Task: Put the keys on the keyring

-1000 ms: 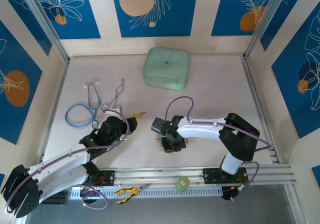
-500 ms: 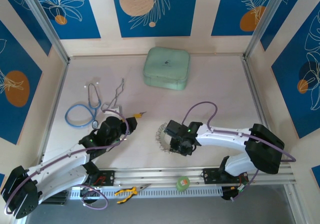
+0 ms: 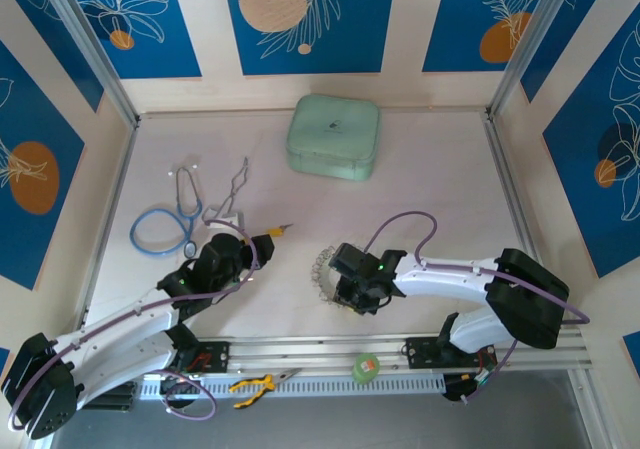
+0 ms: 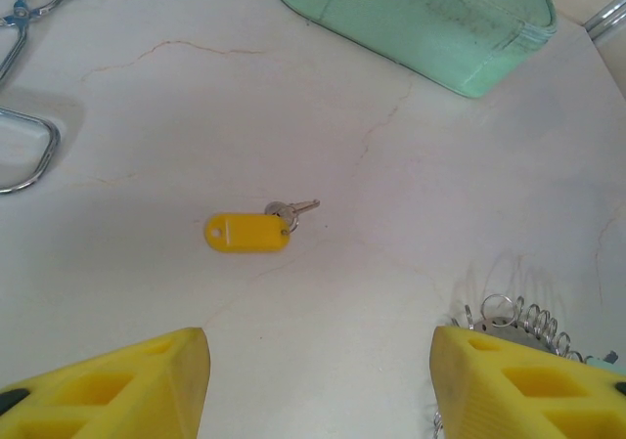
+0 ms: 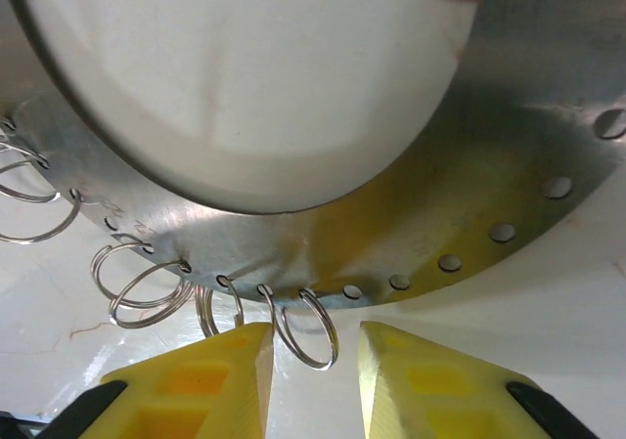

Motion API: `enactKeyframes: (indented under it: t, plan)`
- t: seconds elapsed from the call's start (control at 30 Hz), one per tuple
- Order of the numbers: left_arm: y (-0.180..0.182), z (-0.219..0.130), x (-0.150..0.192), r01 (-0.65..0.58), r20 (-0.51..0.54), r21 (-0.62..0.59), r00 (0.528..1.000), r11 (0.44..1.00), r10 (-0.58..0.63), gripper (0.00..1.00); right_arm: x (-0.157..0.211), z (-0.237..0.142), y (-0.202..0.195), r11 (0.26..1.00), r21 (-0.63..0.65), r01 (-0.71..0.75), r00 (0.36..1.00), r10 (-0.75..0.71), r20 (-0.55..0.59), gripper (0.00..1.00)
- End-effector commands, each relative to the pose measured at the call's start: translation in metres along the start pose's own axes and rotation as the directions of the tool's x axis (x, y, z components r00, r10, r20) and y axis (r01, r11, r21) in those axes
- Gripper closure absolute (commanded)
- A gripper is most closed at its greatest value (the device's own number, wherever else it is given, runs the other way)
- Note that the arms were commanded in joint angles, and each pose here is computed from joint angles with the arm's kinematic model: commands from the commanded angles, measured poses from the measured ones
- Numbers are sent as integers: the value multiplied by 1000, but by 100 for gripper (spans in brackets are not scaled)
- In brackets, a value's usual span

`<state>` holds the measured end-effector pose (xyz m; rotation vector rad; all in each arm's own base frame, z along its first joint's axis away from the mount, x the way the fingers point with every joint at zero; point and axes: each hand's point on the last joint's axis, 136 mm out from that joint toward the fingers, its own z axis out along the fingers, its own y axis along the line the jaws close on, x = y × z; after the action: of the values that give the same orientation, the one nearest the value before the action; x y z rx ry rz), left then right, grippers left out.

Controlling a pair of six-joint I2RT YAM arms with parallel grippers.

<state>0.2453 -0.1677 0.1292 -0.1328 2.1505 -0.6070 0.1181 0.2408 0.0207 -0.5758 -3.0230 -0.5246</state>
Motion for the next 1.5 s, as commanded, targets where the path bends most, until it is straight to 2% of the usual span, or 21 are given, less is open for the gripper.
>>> enactKeyframes:
  t: [0.0,0.53,0.7,0.77,0.83,0.93,1.03,1.2,1.33,1.47]
  plan:
    - [5,0,1,-18,9,-16,1000,1000,18,39,2,3,-4,999,5,-37,999,37,-20,73]
    - [5,-1,-1,-19,12,-18,1000,1000,19,39,-3,11,-8,998,10,-64,998,64,5,87]
    - [5,-2,-1,-23,12,-19,1000,1000,23,39,-5,8,-8,999,5,-53,998,53,24,94]
    - [4,-2,-2,-30,13,-19,999,999,30,39,-6,3,-9,999,4,-35,999,35,37,100]
    - [3,-3,-5,-45,17,-20,999,999,46,39,-8,-6,-10,1000,9,3,998,-4,57,100]
    - [-2,-6,-13,-87,26,-18,996,996,88,39,-16,-30,-14,990,36,134,984,-137,111,100]
    - [-15,-8,-24,-171,46,14,984,985,170,39,-22,-57,-5,939,19,344,929,-344,139,100]
    - [-59,-6,-37,-379,66,153,925,913,373,39,-23,-102,21,745,-33,666,732,-645,218,100]
    - [-99,-4,-28,-520,66,327,845,789,530,39,-21,-120,35,574,-56,817,567,-783,254,100]
    - [-128,-7,-10,-627,117,491,735,604,668,44,-25,-130,45,422,-62,904,420,-854,308,100]
